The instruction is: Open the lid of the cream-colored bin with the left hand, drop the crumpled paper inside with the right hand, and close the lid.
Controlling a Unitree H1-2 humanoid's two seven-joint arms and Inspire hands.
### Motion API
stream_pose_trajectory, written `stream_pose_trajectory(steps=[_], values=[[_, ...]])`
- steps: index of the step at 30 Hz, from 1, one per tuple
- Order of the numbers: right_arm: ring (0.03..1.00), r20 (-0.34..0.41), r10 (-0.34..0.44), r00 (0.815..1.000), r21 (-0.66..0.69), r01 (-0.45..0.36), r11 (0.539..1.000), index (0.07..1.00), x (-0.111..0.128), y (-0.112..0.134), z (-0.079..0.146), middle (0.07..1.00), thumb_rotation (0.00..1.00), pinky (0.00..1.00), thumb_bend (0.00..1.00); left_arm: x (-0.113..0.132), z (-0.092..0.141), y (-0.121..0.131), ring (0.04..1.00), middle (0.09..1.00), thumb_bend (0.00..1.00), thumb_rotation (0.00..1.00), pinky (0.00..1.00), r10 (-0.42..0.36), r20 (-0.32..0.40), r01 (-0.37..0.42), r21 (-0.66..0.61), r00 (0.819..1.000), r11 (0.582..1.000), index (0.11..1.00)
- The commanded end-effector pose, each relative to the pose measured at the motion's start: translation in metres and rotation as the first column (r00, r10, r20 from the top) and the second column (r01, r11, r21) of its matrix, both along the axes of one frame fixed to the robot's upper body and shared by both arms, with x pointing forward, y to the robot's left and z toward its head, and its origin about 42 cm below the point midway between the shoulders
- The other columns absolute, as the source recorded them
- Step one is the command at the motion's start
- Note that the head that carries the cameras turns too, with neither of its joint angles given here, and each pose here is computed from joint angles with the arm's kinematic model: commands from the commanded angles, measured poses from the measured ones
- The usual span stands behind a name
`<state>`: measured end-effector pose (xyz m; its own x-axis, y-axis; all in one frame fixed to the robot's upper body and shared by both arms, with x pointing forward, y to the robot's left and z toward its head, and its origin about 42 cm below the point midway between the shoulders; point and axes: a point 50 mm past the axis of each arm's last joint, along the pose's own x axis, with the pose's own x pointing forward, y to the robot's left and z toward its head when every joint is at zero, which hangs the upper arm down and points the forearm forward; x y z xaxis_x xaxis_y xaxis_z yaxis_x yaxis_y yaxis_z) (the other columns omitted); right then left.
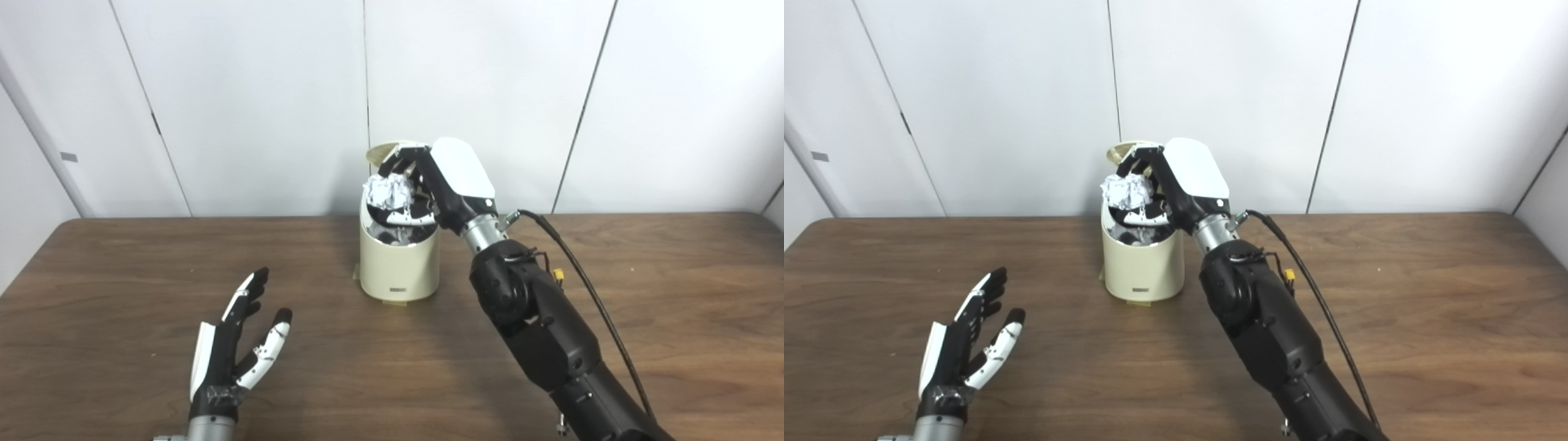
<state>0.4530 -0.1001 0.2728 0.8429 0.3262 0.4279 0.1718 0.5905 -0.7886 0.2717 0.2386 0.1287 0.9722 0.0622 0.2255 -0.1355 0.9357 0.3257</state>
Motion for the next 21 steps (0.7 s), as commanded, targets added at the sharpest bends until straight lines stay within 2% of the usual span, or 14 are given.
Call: stream_pose_trajectory(steps=[1, 14, 19, 21], values=[[0.394, 0.092, -0.006, 0.996, 0.009, 0.005, 1.0, 0.536, 0.0067, -0.0036, 0.0271, 0.513, 0.0, 0.29, 0.49, -0.0081, -0.0097, -0.0148, 0.906, 0.914, 0.46, 0.54, 0.88, -0.006, -0.003, 0.006, -0.034, 1.0, 0.999, 0.944], [0.388, 0.058, 0.009, 0.998, -0.033, -0.007, 0.999, 0.534, 0.0066, -0.009, 0.0199, 0.508, 0.0, 0.31, 0.49, -0.0088, -0.0066, -0.0147, 0.905, 0.913, 0.45, 0.52, 0.88, -0.002, 0.012, 0.002, -0.046, 1.0, 0.999, 0.943], [0.405, -0.033, 0.005, 0.999, -0.085, -0.008, 0.996, 0.553, 0.0063, -0.0105, 0.0185, 0.521, 0.0, 0.35, 0.49, -0.0082, -0.0062, -0.015, 0.906, 0.912, 0.45, 0.51, 0.88, 0.003, 0.009, -0.003, -0.05, 1.0, 0.999, 0.943], [0.413, -0.057, 0.006, 0.998, -0.094, -0.012, 0.995, 0.527, 0.0058, -0.0106, 0.0179, 0.54, 0.0, 0.42, 0.51, -0.0083, -0.0059, -0.0154, 0.906, 0.913, 0.45, 0.51, 0.88, 0.006, 0.009, -0.006, -0.05, 1.0, 0.999, 0.943]])
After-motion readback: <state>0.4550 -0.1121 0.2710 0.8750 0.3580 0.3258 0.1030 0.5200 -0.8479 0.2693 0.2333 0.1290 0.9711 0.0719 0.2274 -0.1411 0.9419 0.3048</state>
